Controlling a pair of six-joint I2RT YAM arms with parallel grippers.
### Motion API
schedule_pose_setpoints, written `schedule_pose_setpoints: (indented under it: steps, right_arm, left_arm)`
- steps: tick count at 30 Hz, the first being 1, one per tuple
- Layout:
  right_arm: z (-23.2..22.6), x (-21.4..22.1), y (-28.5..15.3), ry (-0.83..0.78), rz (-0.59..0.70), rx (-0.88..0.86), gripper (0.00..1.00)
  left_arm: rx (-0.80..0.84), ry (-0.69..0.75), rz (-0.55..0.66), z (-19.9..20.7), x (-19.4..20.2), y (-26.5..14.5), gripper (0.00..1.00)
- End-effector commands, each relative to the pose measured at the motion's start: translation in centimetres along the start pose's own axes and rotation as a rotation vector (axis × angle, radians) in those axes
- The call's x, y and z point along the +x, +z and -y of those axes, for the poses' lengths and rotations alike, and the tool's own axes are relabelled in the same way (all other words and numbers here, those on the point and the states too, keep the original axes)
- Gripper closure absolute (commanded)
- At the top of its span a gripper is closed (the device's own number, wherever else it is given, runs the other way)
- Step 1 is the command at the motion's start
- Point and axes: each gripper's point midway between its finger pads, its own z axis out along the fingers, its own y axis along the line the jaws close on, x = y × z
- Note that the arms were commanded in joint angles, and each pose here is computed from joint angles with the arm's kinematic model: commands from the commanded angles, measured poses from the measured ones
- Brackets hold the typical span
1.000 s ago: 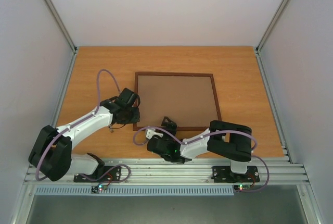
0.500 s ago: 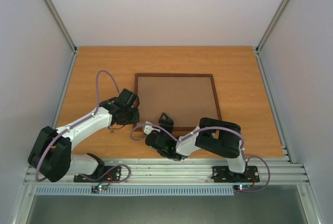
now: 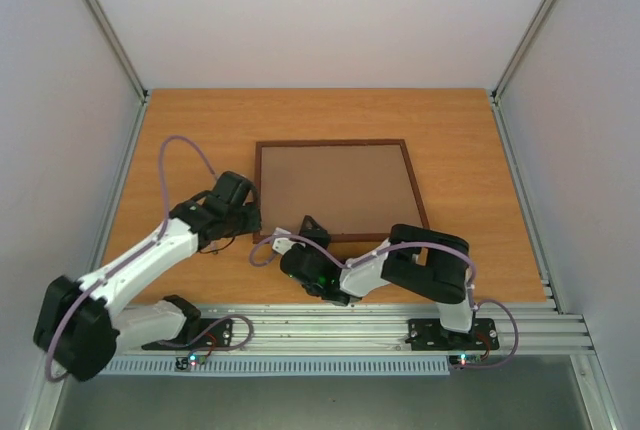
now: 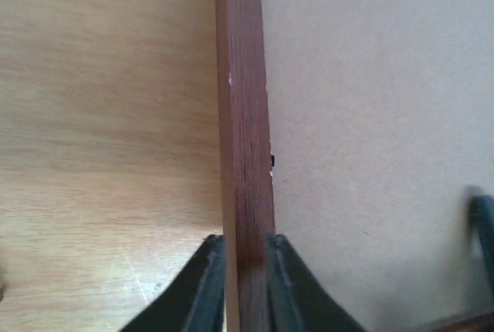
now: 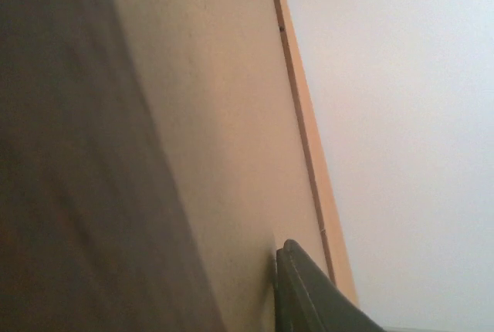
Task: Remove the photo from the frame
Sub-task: Turn over the photo frame at the center of the board.
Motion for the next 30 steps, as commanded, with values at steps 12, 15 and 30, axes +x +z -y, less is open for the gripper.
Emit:
schedule_pose_setpoints:
  steps: [12,15,30]
  right_arm:
    - [6.8,-2.9,-2.4,0.182,0.084,-0.016,0.99]
    - [8.4,-3.6,-3.0,0.213,0.103,-0.014,0.99]
    - [16.3,-8.5,-6.3,0.423,0.235,-0.057,0.99]
  left_arm:
    - [0.03,-0.213,0.479,-4.7,-3.1,-12.7,0.39]
    - [0.031,-0.237,0.564,-6.1,-2.9,-14.3,0.28]
    - [0.233,-0.186,0.786,-6.7,-1.4,-12.5,0.13]
